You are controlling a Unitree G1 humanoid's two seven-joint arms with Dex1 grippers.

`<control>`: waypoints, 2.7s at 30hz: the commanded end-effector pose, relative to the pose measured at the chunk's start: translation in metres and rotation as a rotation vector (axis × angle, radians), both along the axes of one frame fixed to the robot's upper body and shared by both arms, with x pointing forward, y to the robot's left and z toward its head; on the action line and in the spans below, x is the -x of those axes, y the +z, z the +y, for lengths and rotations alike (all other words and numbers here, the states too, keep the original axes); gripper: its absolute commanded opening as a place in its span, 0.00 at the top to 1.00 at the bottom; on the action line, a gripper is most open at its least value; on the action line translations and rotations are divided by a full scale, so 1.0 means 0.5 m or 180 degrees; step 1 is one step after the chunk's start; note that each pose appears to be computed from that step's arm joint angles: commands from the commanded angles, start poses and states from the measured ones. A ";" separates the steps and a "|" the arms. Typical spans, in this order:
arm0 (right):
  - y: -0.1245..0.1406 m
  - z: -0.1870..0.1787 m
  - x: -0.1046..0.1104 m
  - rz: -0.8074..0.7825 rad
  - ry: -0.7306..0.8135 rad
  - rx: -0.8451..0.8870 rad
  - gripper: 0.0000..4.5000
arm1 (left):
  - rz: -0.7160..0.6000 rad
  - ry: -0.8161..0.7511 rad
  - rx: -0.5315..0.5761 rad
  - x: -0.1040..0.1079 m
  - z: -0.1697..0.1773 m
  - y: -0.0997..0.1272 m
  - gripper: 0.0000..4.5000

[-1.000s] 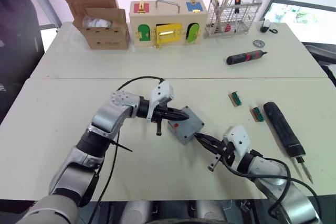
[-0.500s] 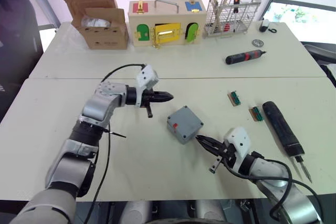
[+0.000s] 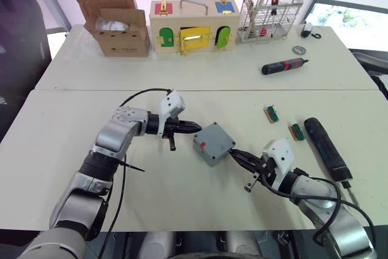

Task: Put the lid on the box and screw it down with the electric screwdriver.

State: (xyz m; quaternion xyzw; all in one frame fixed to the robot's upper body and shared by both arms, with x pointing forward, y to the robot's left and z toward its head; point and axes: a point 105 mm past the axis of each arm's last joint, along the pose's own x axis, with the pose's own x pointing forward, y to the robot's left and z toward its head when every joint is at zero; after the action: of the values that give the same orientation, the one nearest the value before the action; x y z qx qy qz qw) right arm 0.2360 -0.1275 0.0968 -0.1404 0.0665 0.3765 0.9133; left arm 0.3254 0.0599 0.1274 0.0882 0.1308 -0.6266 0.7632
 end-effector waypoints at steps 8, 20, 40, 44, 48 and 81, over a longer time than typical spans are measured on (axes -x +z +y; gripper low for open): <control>0.026 0.011 -0.002 -0.0147 0.0081 -0.0058 0.98 | -0.0066 -0.0066 0.0008 0.015 0.005 0.016 1.00; 0.013 -0.006 0.019 -0.0010 0.0077 -0.0047 0.98 | -0.0215 0.0227 -0.0104 -0.030 0.018 -0.002 1.00; -0.020 -0.004 -0.028 0.0118 0.0217 0.0197 0.98 | 0.0007 -0.0232 -0.0327 0.039 -0.001 -0.054 1.00; -0.013 -0.019 -0.046 0.0092 0.0238 0.0254 0.98 | 0.0077 -0.0319 -0.0324 0.064 -0.011 -0.061 1.00; -0.011 -0.026 -0.051 0.0111 0.0290 0.0306 0.98 | 0.0096 -0.0364 -0.0317 0.079 -0.018 -0.064 1.00; 0.117 -0.180 -0.072 -0.0179 -0.0962 -0.0406 0.98 | -0.0376 -0.0250 0.0700 0.103 0.010 0.153 1.00</control>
State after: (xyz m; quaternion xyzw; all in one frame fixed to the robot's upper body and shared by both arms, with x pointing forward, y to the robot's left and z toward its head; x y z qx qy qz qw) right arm 0.2711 -0.2073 0.1446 -0.1050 0.0556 0.2582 0.9588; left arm 0.2822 0.0783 0.1980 0.0409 0.0298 -0.6404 0.7664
